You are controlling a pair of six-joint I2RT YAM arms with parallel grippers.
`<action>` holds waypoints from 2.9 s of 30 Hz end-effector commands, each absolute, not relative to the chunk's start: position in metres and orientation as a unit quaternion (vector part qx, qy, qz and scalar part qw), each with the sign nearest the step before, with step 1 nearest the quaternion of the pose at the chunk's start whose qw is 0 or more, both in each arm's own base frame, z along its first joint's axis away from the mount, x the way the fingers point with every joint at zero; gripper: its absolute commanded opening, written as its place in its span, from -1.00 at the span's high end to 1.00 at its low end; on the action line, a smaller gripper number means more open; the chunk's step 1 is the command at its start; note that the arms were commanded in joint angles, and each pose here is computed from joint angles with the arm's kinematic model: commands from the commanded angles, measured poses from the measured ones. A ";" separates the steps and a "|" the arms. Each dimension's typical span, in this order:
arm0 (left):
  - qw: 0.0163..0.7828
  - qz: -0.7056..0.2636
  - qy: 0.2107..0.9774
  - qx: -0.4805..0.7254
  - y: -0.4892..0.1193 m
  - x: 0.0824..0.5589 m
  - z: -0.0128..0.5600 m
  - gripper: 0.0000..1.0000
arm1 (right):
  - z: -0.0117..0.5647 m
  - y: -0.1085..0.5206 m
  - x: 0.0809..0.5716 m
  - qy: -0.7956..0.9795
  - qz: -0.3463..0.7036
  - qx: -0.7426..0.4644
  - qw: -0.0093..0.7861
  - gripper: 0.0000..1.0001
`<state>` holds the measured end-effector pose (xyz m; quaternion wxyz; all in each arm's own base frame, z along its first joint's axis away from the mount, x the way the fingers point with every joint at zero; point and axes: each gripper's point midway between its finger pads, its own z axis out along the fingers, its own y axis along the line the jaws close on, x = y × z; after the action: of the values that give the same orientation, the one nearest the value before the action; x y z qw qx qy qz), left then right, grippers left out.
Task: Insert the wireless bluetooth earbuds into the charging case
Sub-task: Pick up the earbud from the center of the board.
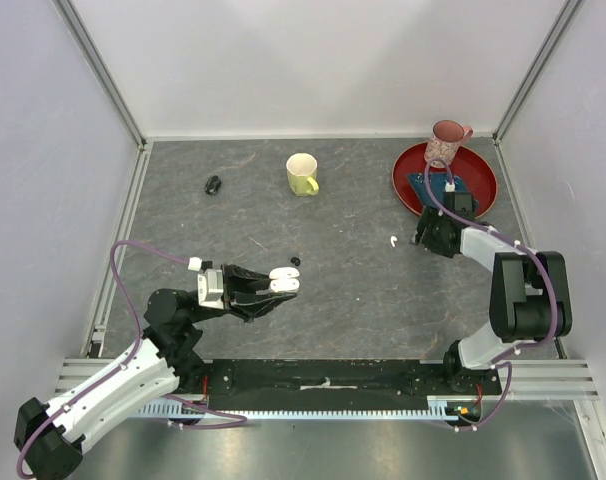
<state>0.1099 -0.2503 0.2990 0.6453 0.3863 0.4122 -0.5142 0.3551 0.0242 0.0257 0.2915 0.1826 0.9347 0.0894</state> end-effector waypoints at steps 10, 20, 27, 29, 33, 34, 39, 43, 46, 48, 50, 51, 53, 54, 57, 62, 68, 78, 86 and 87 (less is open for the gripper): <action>0.661 -0.509 0.398 0.381 -0.249 0.112 0.309 0.95 | 0.037 -0.003 0.357 0.924 0.015 0.233 0.304 -0.43; 0.660 -0.508 0.400 0.383 -0.252 0.114 0.308 0.96 | 0.033 0.000 0.370 0.924 0.000 0.231 0.305 -0.26; 0.659 -0.508 0.402 0.382 -0.252 0.115 0.307 0.95 | 0.027 -0.003 0.370 0.927 -0.020 0.229 0.297 -0.20; 0.661 -0.507 0.401 0.382 -0.251 0.115 0.307 0.96 | 0.026 -0.005 0.369 0.927 -0.029 0.229 0.295 -0.18; 0.659 -0.508 0.403 0.382 -0.253 0.116 0.306 0.95 | 0.025 -0.007 0.369 0.927 -0.040 0.230 0.294 -0.15; 0.659 -0.508 0.402 0.382 -0.252 0.116 0.306 0.95 | 0.025 -0.006 0.368 0.928 -0.040 0.228 0.293 -0.13; 0.659 -0.508 0.402 0.382 -0.252 0.116 0.306 0.95 | 0.021 -0.005 0.367 0.929 -0.041 0.227 0.288 -0.06; 0.660 -0.506 0.405 0.380 -0.252 0.117 0.304 0.95 | 0.020 -0.003 0.368 0.930 -0.040 0.224 0.287 -0.01; 0.660 -0.506 0.405 0.380 -0.252 0.117 0.304 0.95 | 0.020 -0.002 0.368 0.931 -0.040 0.222 0.286 0.05; 0.661 -0.506 0.405 0.379 -0.252 0.117 0.304 0.95 | 0.019 -0.002 0.368 0.932 -0.040 0.221 0.284 0.07; 0.662 -0.504 0.406 0.379 -0.251 0.118 0.304 0.96 | 0.018 -0.001 0.368 0.933 -0.041 0.219 0.283 0.08; 0.662 -0.505 0.406 0.378 -0.251 0.118 0.304 0.95 | 0.018 -0.001 0.368 0.933 -0.040 0.219 0.282 0.08; 0.662 -0.504 0.406 0.378 -0.252 0.118 0.304 0.95 | 0.017 -0.001 0.368 0.933 -0.042 0.219 0.282 0.09; 0.662 -0.504 0.406 0.379 -0.252 0.118 0.304 0.95 | 0.017 -0.001 0.369 0.933 -0.042 0.218 0.282 0.10; 0.661 -0.504 0.408 0.379 -0.252 0.119 0.303 0.95 | 0.017 -0.001 0.368 0.933 -0.043 0.219 0.282 0.12; 0.661 -0.503 0.408 0.379 -0.253 0.119 0.302 0.95 | 0.017 -0.002 0.369 0.933 -0.046 0.219 0.281 0.13; 0.662 -0.502 0.408 0.379 -0.252 0.119 0.302 0.96 | 0.016 -0.002 0.368 0.933 -0.047 0.221 0.279 0.16; 0.662 -0.502 0.407 0.378 -0.252 0.119 0.303 0.95 | 0.013 0.002 0.365 0.937 -0.045 0.215 0.273 0.31; 0.661 -0.504 0.408 0.376 -0.252 0.118 0.303 0.96 | 0.015 0.001 0.366 0.936 -0.050 0.213 0.275 0.35; 0.661 -0.504 0.408 0.376 -0.252 0.118 0.303 0.95 | 0.014 0.001 0.366 0.937 -0.051 0.213 0.273 0.35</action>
<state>0.1180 -0.2547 0.2925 0.6406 0.3811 0.4275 -0.5115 0.3658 -0.0011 0.0171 0.2848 0.2158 0.9329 -0.0453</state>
